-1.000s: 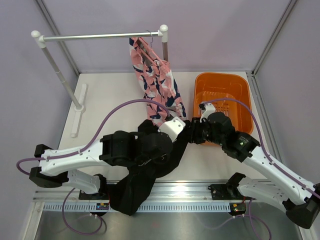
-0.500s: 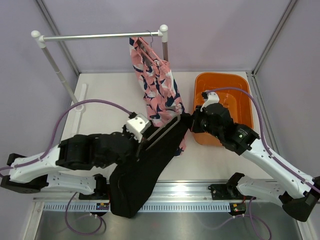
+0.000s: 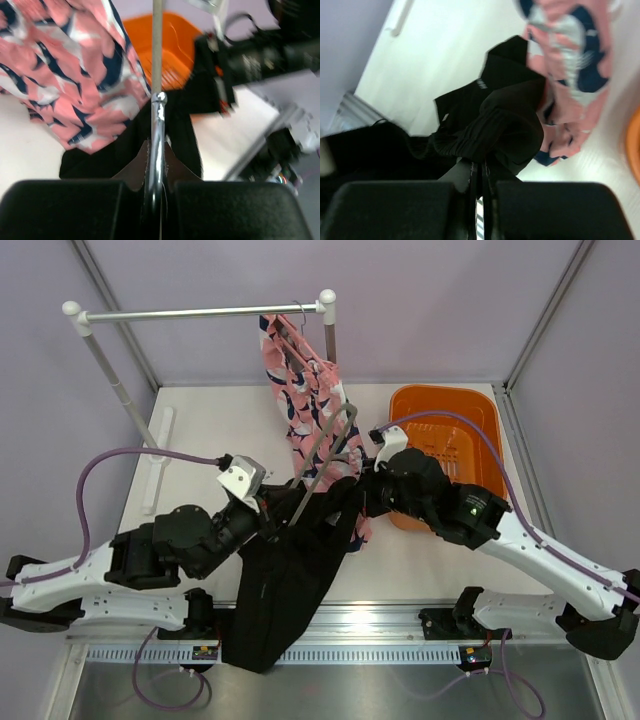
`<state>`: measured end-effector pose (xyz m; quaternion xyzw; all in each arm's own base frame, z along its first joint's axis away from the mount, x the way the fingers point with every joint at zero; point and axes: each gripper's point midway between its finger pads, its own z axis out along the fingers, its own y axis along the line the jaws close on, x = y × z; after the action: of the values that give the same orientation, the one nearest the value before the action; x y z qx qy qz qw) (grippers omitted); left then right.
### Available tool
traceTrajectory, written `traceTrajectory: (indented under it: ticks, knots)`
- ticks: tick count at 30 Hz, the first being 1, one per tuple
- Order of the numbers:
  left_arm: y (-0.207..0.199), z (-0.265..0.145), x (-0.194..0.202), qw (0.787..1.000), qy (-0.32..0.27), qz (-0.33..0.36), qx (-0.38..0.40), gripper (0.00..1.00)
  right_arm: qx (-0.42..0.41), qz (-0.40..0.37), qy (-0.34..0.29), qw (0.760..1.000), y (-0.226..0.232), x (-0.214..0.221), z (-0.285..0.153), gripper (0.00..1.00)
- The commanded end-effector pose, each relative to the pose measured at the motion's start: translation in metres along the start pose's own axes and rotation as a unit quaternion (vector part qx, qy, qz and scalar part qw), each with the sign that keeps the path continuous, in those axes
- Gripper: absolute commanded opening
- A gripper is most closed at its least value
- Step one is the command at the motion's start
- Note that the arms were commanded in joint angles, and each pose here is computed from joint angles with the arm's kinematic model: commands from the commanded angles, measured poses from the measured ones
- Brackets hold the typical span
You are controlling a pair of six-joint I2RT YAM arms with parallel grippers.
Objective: Remove the shorts from the hanger
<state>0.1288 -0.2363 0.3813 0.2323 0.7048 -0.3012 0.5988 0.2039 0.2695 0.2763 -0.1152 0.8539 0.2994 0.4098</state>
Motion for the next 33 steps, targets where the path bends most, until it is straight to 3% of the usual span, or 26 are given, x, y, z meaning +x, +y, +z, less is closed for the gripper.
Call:
traceTrajectory:
  ticks: [1, 7, 12, 15, 19, 21, 23, 25, 26, 29, 33]
  knots:
    - [0.024, 0.002, -0.080, 0.981, -0.164, -0.052, -0.087, 0.00, -0.034, -0.039, -0.022, 0.998, 0.034, -0.022, -0.026, 0.00]
    - [0.042, 0.013, -0.099, 0.957, -0.239, -0.073, -0.148, 0.00, -0.056, -0.099, 0.007, 0.993, 0.082, -0.006, -0.034, 0.00]
    - [0.079, 0.016, -0.103, 0.939, -0.246, -0.079, -0.226, 0.00, -0.059, -0.101, -0.006, 0.993, 0.090, -0.015, -0.048, 0.00]
    - [0.101, 0.008, -0.114, 0.934, -0.239, -0.085, -0.251, 0.00, -0.030, -0.089, -0.052, 0.994, 0.075, -0.045, -0.076, 0.00]
    - [0.113, 0.000, -0.114, 0.932, -0.230, -0.094, -0.262, 0.00, 0.065, -0.049, -0.198, 0.977, 0.034, -0.133, -0.150, 0.00]
    - [0.115, -0.001, -0.106, 0.935, -0.218, -0.087, -0.264, 0.00, 0.101, -0.034, -0.269, 0.957, 0.014, -0.168, -0.187, 0.00]
    - [0.116, -0.003, -0.103, 0.936, -0.219, -0.093, -0.260, 0.00, 0.153, -0.019, -0.364, 0.919, -0.004, -0.213, -0.229, 0.00]
    - [0.117, -0.001, -0.089, 0.940, -0.198, -0.082, -0.265, 0.00, 0.214, -0.003, -0.418, 0.883, -0.031, -0.233, -0.265, 0.00]
    - [0.118, 0.000, -0.086, 0.941, -0.193, -0.080, -0.268, 0.00, 0.228, 0.011, -0.469, 0.853, -0.037, -0.257, -0.298, 0.00]
    - [0.121, 0.002, -0.072, 0.942, -0.179, -0.074, -0.275, 0.00, 0.228, 0.043, -0.548, 0.804, -0.053, -0.279, -0.353, 0.00]
    - [0.118, 0.011, -0.057, 0.946, -0.166, -0.076, -0.269, 0.00, 0.227, 0.016, -0.611, 0.758, -0.045, -0.306, -0.389, 0.00]
